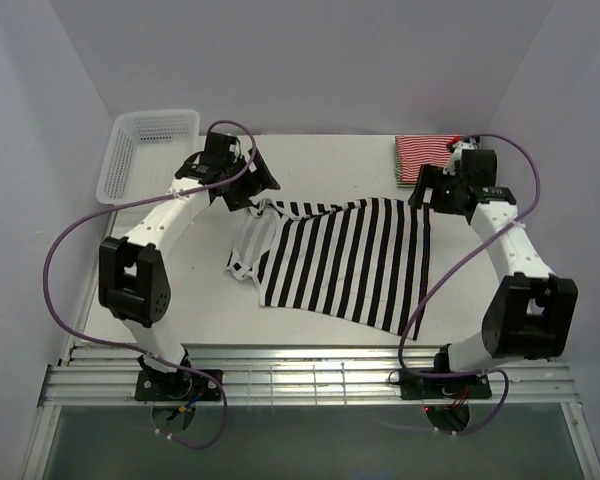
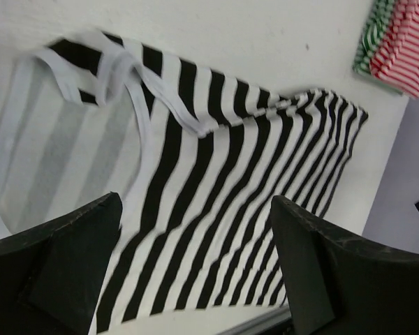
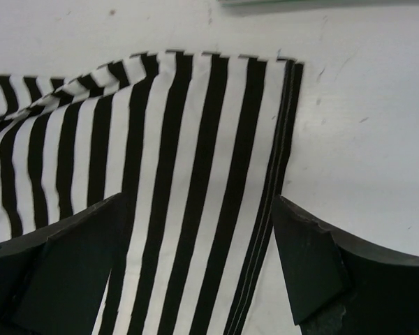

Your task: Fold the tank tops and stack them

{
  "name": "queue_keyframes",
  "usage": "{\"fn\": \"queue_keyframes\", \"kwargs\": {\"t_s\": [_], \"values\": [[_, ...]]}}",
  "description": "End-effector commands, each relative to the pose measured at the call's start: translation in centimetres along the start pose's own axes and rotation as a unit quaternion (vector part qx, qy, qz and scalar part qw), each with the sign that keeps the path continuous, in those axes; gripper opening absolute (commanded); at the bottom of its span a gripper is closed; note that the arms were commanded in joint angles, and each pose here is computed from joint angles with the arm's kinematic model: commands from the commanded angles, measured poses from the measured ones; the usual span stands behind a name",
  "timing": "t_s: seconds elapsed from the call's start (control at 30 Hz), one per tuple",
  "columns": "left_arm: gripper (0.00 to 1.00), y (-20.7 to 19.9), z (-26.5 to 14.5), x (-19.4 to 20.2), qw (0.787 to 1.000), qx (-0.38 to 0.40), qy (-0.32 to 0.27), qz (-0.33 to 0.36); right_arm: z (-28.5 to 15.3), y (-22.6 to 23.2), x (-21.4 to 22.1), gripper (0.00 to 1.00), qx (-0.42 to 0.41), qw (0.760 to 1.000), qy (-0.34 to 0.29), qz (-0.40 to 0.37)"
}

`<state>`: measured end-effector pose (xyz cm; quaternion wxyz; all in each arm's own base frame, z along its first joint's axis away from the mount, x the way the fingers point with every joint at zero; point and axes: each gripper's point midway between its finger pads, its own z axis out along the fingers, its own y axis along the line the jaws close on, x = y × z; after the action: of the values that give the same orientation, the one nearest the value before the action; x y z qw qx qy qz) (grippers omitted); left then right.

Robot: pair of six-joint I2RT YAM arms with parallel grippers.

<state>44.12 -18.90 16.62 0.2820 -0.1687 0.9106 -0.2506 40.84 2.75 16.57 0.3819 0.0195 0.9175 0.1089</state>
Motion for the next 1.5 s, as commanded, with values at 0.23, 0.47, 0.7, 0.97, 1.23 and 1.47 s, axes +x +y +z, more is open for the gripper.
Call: {"fn": "queue_keyframes", "kwargs": {"t_s": [0.23, 0.47, 0.7, 0.97, 1.23, 1.47], "values": [[0.98, 2.9, 1.2, 5.2, 0.997, -0.051, 0.034, 0.047, -0.9, 8.4, 11.8, 0.90, -0.104, 0.991, 0.079, -0.005], [0.94, 3.8, 5.0, 2.8, 0.991, -0.093, 0.022, 0.099, 0.9, 9.4, 17.0, 0.90, -0.117, 0.982, 0.149, -0.019], [0.77, 6.7, 8.5, 0.5, 0.974, -0.182, 0.009, 0.138, 1.8, 9.1, 18.0, 0.90, -0.113, 0.979, 0.168, -0.022], [0.22, 5.8, 9.5, -2.1, 0.968, -0.191, -0.019, 0.158, 2.3, 8.4, 19.2, 0.90, -0.099, 0.978, 0.184, -0.024], [0.24, 7.9, 10.4, -8.2, 0.971, -0.208, -0.065, 0.101, 2.7, 7.6, 19.7, 0.90, -0.081, 0.976, 0.199, -0.034], [0.96, 7.5, 13.6, -11.3, 0.983, -0.150, -0.062, 0.090, 2.8, 7.5, 19.7, 0.90, -0.081, 0.975, 0.204, -0.041]]}}
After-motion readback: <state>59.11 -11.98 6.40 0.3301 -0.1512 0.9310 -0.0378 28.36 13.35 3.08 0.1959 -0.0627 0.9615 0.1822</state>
